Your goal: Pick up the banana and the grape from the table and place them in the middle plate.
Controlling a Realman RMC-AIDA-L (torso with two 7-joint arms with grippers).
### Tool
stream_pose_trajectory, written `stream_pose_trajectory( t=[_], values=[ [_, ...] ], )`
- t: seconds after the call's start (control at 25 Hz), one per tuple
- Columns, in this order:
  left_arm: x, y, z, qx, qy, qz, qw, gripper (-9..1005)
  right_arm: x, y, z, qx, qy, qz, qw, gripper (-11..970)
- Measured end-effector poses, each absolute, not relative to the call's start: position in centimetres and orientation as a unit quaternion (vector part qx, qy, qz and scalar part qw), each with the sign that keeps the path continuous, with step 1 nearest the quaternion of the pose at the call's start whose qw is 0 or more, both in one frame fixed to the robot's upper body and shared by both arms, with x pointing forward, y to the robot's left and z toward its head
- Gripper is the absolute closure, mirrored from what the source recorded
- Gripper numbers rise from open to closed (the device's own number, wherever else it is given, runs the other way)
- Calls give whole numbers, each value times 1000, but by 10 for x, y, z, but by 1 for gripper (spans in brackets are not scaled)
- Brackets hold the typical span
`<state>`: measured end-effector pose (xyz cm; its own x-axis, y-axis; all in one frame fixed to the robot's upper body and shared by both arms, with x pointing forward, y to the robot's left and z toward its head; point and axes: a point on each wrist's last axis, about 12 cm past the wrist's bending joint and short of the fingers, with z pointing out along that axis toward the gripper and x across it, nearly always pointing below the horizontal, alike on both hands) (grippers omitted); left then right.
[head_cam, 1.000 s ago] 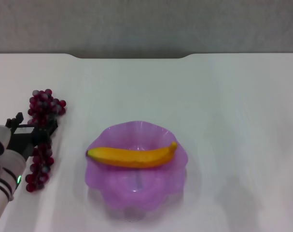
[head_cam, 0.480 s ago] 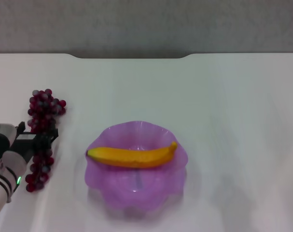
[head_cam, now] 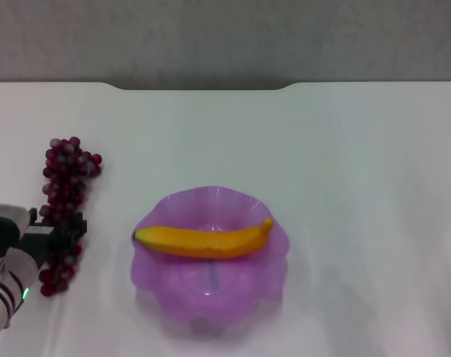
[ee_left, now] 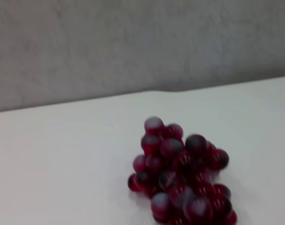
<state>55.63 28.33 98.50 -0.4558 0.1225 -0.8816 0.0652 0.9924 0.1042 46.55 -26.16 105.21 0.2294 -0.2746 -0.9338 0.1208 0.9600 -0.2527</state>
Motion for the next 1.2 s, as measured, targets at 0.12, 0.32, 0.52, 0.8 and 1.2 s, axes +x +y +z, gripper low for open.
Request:
stream_pose_trajectory(
  t=[0.12,0.32,0.52,0.8,1.2],
  values=[
    [555,282,983,61,856,27,513,222,466,-262,1052,-63,608,-127,781,959],
    [555,281,983,62,856,25,513,225,465,-262,1052,-64,608,-127,781,959],
    [553,280,982,66,856,24,511,227,465,-262,1052,-64,608,-127,781,959],
    [553,279,981,74,857,24,510,393,465,-262,1052,-65,607,-128,782,959],
    [553,278,983,78,853,27,515,497,465,-263,1052,-65,607,-129,782,959]
  ],
)
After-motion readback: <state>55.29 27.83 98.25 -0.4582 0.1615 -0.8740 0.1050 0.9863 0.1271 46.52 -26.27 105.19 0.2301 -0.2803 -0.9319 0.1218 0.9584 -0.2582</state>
